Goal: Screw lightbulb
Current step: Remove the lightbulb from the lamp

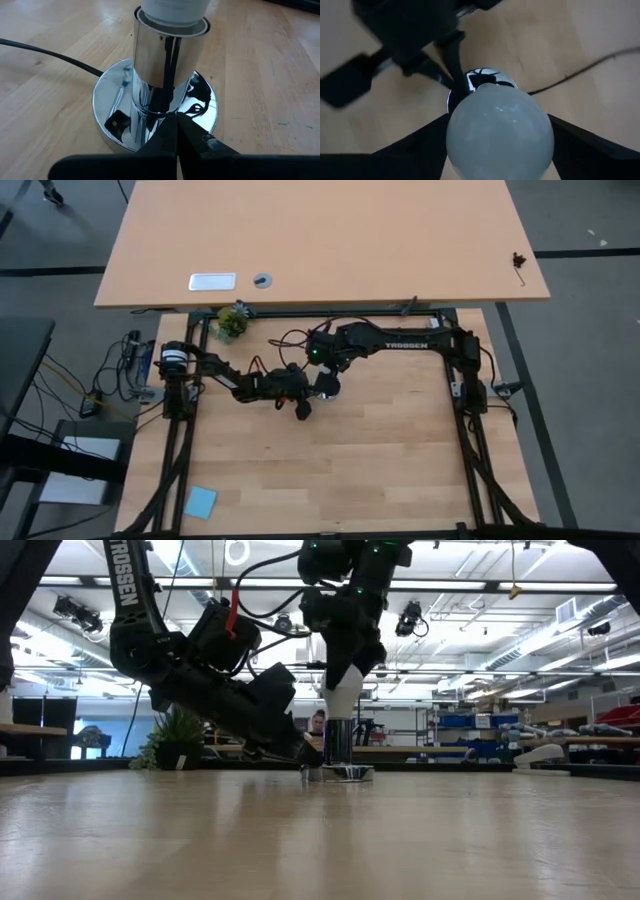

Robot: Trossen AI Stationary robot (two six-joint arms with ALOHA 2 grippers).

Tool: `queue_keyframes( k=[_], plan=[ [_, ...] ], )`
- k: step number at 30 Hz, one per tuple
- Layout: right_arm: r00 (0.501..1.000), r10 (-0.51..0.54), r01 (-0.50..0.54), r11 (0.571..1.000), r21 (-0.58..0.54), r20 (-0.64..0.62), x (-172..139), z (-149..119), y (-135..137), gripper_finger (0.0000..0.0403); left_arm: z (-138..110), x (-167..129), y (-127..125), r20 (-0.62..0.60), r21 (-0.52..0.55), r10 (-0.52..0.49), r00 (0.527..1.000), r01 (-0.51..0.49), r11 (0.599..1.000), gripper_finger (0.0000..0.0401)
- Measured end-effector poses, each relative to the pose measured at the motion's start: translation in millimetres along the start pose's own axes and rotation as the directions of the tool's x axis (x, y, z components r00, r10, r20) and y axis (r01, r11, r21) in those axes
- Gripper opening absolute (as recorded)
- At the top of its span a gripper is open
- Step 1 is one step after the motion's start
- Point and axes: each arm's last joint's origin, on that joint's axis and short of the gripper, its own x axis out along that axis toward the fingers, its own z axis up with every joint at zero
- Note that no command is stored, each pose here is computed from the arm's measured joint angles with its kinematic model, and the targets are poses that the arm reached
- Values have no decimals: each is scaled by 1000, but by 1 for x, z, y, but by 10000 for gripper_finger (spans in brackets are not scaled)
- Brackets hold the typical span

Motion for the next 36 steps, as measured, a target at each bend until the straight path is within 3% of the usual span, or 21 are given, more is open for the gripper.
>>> queue_keyframes(
  k=[4, 6, 10, 11, 13, 16, 20, 27, 31, 33, 36],
  plan=[
    [999, 31, -34, 969, -245, -16, 0, 0, -3, 275, 0, 0, 0, 1, 0, 0, 1000, 0, 1000, 3],
    [999, 41, -45, 912, -407, -18, 0, 0, -3, 272, 0, 0, 0, 0, 1, 0, 1000, 0, 1000, 3],
    [998, 50, -53, 741, -669, -23, 0, -1, -2, 279, 0, 0, 0, -1, 2, 0, 1000, 0, 1000, 3],
    [998, 52, -54, 713, -699, -24, 0, -1, -2, 284, 0, 0, 0, -1, 2, 0, 1000, 0, 1000, 3],
    [998, 54, -51, 698, -714, -18, 0, 0, -1, 291, 0, 0, 0, -1, 2, 0, 1000, 0, 1000, 3],
    [999, 40, -46, 706, -707, -26, -2, -2, 3, 301, 0, 0, 0, -1, 2, 0, 1000, 0, 1000, 3],
    [999, -2, -27, 771, -636, -45, -10, -4, 11, 316, 0, 0, 0, -1, 2, -1, 1000, 1, 1000, 3],
    [999, 24, -1, 827, -563, 33, -39, 5, 25, 325, 0, 0, 0, -1, 2, -1, 1000, 1, 1000, 3],
    [997, 17, 17, 885, -466, 69, -49, 9, 26, 324, 0, 0, 0, -1, 2, -1, 1000, 1, 1000, 3],
    [999, -1, 20, 916, -401, 48, -49, 7, 24, 325, 0, 0, 0, -1, 2, 0, 1000, 0, 1000, 3],
    [999, -34, 20, 929, -370, -30, -49, 0, 19, 327, 0, 0, 0, -1, 2, -1, 1000, 1, 1000, 3]
  ],
)
